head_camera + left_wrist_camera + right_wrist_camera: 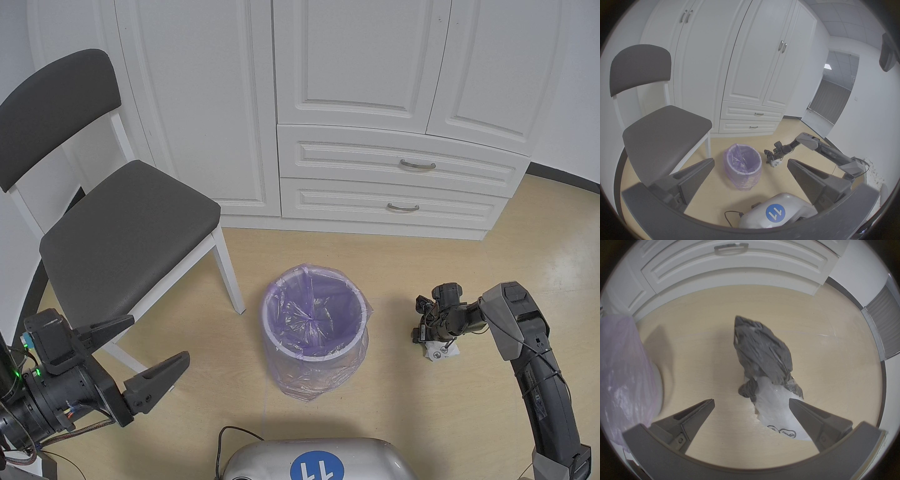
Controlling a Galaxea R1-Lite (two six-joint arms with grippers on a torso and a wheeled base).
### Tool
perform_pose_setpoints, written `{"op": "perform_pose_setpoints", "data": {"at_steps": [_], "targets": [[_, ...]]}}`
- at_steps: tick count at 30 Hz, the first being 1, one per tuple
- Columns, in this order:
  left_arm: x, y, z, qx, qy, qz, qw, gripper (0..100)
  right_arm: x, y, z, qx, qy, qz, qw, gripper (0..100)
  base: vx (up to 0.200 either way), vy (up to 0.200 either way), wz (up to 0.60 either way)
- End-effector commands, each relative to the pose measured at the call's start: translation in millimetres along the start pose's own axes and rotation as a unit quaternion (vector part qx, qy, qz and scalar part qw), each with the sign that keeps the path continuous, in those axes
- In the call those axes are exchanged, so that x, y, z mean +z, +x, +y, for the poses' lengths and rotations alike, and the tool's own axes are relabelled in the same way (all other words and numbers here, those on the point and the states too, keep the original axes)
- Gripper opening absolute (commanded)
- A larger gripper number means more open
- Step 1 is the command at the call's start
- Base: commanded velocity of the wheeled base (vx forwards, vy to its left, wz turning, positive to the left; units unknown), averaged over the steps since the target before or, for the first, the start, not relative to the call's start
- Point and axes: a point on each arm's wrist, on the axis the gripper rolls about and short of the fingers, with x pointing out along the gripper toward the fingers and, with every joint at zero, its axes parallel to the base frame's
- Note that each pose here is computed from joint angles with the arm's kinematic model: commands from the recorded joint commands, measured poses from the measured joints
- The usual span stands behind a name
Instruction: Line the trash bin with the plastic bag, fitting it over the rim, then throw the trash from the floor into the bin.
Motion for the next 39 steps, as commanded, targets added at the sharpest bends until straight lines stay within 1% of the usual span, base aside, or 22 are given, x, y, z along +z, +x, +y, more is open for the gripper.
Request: {"op": "perform_pose_setpoints", "data": {"at_steps": [1, 6, 7, 13, 16, 17, 18, 19, 22, 26, 27, 28, 29, 30, 32, 34, 35, 36, 37, 39], "targets": [[6, -7, 0, -0.003, -0.002, -0.022, 0.9997, 100, -12, 10, -2, -0.005, 0.000, 0.015, 0.9999, 100, 0.000, 0.000, 0.00], [7, -9, 0, -0.001, 0.016, -0.026, 0.9995, 100, -13, 10, -3, -0.005, 0.001, 0.018, 0.9998, 100, 0.000, 0.000, 0.00], [7, -9, 0, -0.001, 0.016, -0.026, 0.9995, 100, -13, 10, -3, -0.005, 0.001, 0.018, 0.9998, 0, 0.000, 0.000, 0.00], [11, -14, 0, -0.004, 0.019, -0.043, 0.9989, 100, -13, 10, -4, -0.006, 0.003, 0.019, 0.9998, 0, 0.000, 0.000, 0.00], [10, -17, 0, -0.004, 0.038, -0.046, 0.9982, 100, -13, 10, -4, -0.009, 0.006, 0.019, 0.9998, 0, 0.000, 0.000, 0.00], [9, -16, 0, -0.002, 0.043, -0.044, 0.9981, 100, -13, 10, -5, -0.019, 0.007, 0.018, 0.9996, 0, 0.000, 0.000, 0.00], [9, -16, 0, -0.002, 0.043, -0.044, 0.9981, 100, -13, 10, -5, -0.019, 0.007, 0.018, 0.9996, 0, 0.000, 0.000, 0.00], [8, -17, 1, 0.001, 0.045, -0.043, 0.9981, 100, -14, 10, -6, -0.040, 0.005, 0.016, 0.9990, 0, 0.000, 0.000, 0.00], [7, -17, 1, 0.002, 0.046, -0.042, 0.9981, 100, -13, 10, -6, -0.044, 0.004, 0.016, 0.9989, 0, 0.000, 0.000, 0.00], [14, -17, 0, 0.003, 0.055, -0.054, 0.9970, 100, -7, 6, -5, -0.063, 0.005, 0.001, 0.9980, 0, 0.000, 0.000, 0.00], [19, -19, 0, 0.004, 0.067, -0.065, 0.9957, 100, 24, -20, -2, -0.095, 0.008, -0.036, 0.9948, 0, 0.000, 0.000, 0.00], [20, -20, 0, 0.004, 0.071, -0.069, 0.9951, 100, 41, -39, 0, -0.102, 0.012, -0.057, 0.9931, 0, 0.000, 0.000, 0.00], [20, -20, 0, 0.004, 0.071, -0.069, 0.9951, 100, 41, -39, 0, -0.102, 0.012, -0.057, 0.9931, 0, 0.000, 0.000, 0.00], [23, -26, 0, 0.004, 0.081, -0.083, 0.9932, 100, 62, -88, 7, -0.105, 0.010, -0.078, 0.9913, 0, 0.000, 0.000, 0.00], [24, -32, 0, 0.005, 0.093, -0.094, 0.9912, 100, 79, -152, 13, -0.090, 0.008, -0.111, 0.9897, 0, 0.000, 0.000, 0.00], [24, -37, 0, 0.006, 0.107, -0.101, 0.9891, 100, 80, -203, 17, -0.065, 0.000, -0.139, 0.9881, 0, 0.000, 0.000, 0.00], [25, -39, 0, 0.007, 0.114, -0.106, 0.9878, 100, 79, -227, 18, -0.045, -0.005, -0.158, 0.9864, 0, 0.000, 0.000, 0.00], [26, -42, 0, 0.008, 0.123, -0.111, 0.9862, 100, 76, -257, 19, -0.029, -0.017, -0.188, 0.9816, 0, 0.000, 0.000, 0.00], [27, -42, 0, 0.008, 0.125, -0.114, 0.9856, 100, 75, -267, 19, -0.026, -0.022, -0.199, 0.9795, 0, 0.000, 0.000, 0.00], [30, -44, 0, 0.009, 0.127, -0.126, 0.9838, 100, 62, -317, 18, -0.015, -0.045, -0.254, 0.9660, 0, 0.000, 0.000, 0.00]]}}
